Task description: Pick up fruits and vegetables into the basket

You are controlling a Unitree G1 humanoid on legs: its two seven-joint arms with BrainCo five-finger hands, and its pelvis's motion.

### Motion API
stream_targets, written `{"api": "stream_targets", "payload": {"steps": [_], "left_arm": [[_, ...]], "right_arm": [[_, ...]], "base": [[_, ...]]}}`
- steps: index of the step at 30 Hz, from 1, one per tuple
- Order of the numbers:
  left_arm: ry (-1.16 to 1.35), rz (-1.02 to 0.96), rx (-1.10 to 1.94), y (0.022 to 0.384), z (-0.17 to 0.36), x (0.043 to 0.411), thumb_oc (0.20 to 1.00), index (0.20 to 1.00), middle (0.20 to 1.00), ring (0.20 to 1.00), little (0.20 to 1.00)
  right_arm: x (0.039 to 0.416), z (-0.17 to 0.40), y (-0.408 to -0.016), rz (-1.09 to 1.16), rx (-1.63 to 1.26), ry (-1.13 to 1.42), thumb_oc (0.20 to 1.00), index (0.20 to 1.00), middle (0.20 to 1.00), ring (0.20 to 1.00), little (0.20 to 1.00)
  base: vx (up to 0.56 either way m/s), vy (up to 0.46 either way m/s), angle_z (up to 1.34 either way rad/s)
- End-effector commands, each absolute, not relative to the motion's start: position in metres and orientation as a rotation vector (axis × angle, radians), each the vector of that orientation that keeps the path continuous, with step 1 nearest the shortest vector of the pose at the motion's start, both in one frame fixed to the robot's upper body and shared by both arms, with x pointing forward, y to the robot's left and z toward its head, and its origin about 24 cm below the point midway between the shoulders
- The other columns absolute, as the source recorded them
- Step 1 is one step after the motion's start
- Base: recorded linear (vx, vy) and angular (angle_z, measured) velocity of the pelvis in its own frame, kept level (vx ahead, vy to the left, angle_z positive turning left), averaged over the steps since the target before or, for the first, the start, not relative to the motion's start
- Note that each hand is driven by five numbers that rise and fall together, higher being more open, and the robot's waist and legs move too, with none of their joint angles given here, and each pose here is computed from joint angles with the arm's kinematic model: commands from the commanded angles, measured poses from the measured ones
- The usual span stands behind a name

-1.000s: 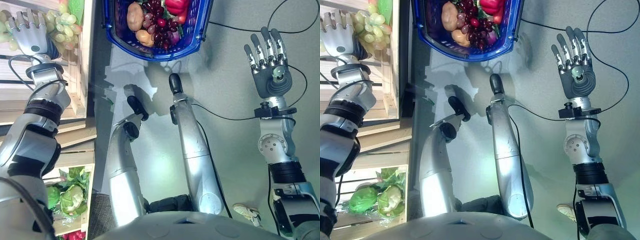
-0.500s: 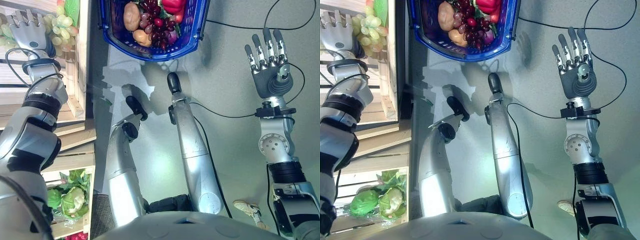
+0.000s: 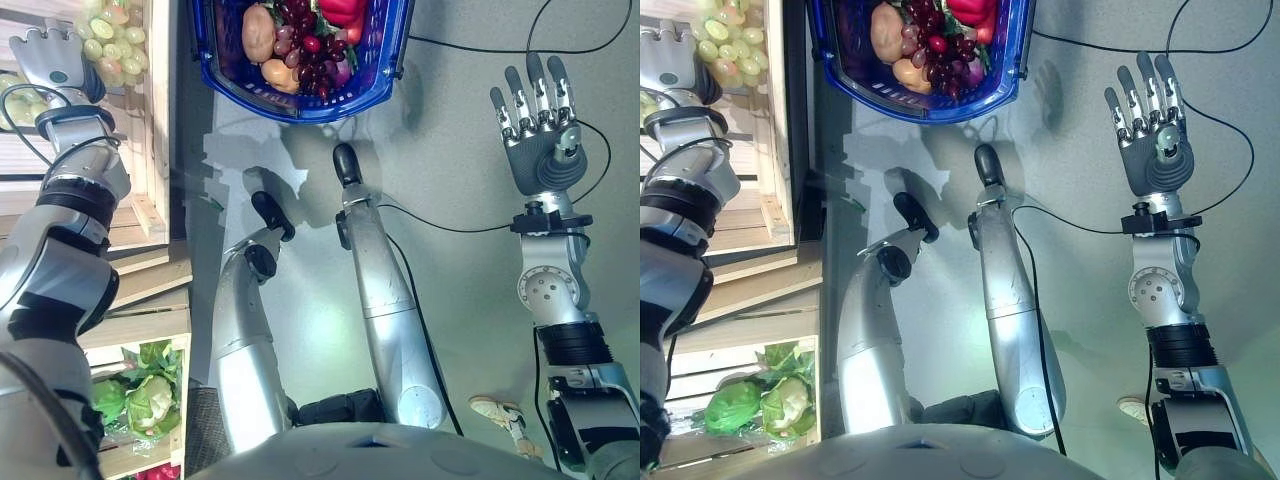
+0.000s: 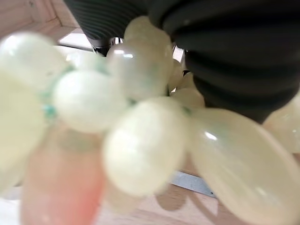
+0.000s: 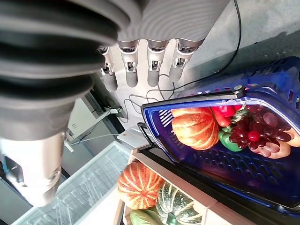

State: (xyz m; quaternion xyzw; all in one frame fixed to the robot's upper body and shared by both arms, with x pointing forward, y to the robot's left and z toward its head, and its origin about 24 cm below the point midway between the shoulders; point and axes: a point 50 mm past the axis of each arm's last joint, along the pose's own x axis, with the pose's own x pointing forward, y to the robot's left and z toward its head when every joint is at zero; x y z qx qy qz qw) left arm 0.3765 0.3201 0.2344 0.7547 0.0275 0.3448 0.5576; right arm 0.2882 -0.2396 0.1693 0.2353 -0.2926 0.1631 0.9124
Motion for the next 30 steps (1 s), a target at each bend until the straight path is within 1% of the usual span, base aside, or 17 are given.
{"api": "stream_targets", "payload": {"steps": [1,3,7,8,11,15,18,21,26,30], "left_arm": [[0.187,0.81,1.742,0.351,0.205,0.358,0.2,0.2,0.2,0.2,0.2],[0.163,0.811,1.689,0.351,0.203,0.358,0.2,0.2,0.2,0.2,0.2],[0.07,0.802,1.218,0.343,0.192,0.359,0.2,0.2,0.2,0.2,0.2],[0.059,0.795,1.161,0.343,0.19,0.358,0.2,0.2,0.2,0.2,0.2],[-0.091,0.751,0.807,0.333,0.198,0.36,0.2,0.2,0.2,0.2,0.2],[-0.292,0.644,0.483,0.319,0.209,0.357,0.2,0.2,0.2,0.2,0.2],[-0.435,0.557,0.339,0.301,0.215,0.351,0.2,0.2,0.2,0.2,0.2],[-0.578,0.472,0.25,0.283,0.225,0.344,0.2,0.2,0.2,0.2,0.2],[-0.718,0.338,0.177,0.256,0.236,0.333,0.2,0.2,0.2,0.2,0.2],[-0.808,0.211,0.132,0.236,0.249,0.328,0.2,0.2,0.2,0.2,0.2]], "right_arm": [[0.273,0.183,-0.236,0.379,0.429,-0.71,1.0,1.0,1.0,1.0,1.0],[0.273,0.182,-0.235,0.37,0.391,-0.704,1.0,1.0,1.0,1.0,1.0],[0.275,0.173,-0.227,0.325,0.138,-0.616,1.0,1.0,1.0,1.0,1.0],[0.276,0.17,-0.225,0.316,0.085,-0.591,1.0,1.0,1.0,1.0,1.0],[0.282,0.163,-0.22,0.27,-0.218,-0.493,1.0,1.0,1.0,1.0,1.0],[0.289,0.161,-0.224,0.167,-0.439,-0.421,1.0,1.0,1.0,1.0,1.0],[0.293,0.159,-0.219,0.168,-0.624,-0.362,1.0,1.0,1.0,1.0,1.0],[0.298,0.159,-0.206,0.203,-0.709,-0.328,1.0,1.0,1.0,1.0,1.0],[0.312,0.162,-0.171,0.267,-0.803,-0.311,1.0,1.0,1.0,1.0,1.0],[0.322,0.166,-0.152,0.276,-0.884,-0.302,1.0,1.0,1.0,1.0,1.0]], "base": [[0.0,0.0,0.0],[0.0,0.0,0.0],[-0.02,-0.022,0.05],[-0.02,-0.04,0.05],[-0.02,-0.057,0.07],[-0.02,-0.04,0.18],[-0.03,-0.014,0.14],[-0.02,-0.012,0.15],[-0.01,-0.002,0.03],[-0.02,-0.004,0.09]]}}
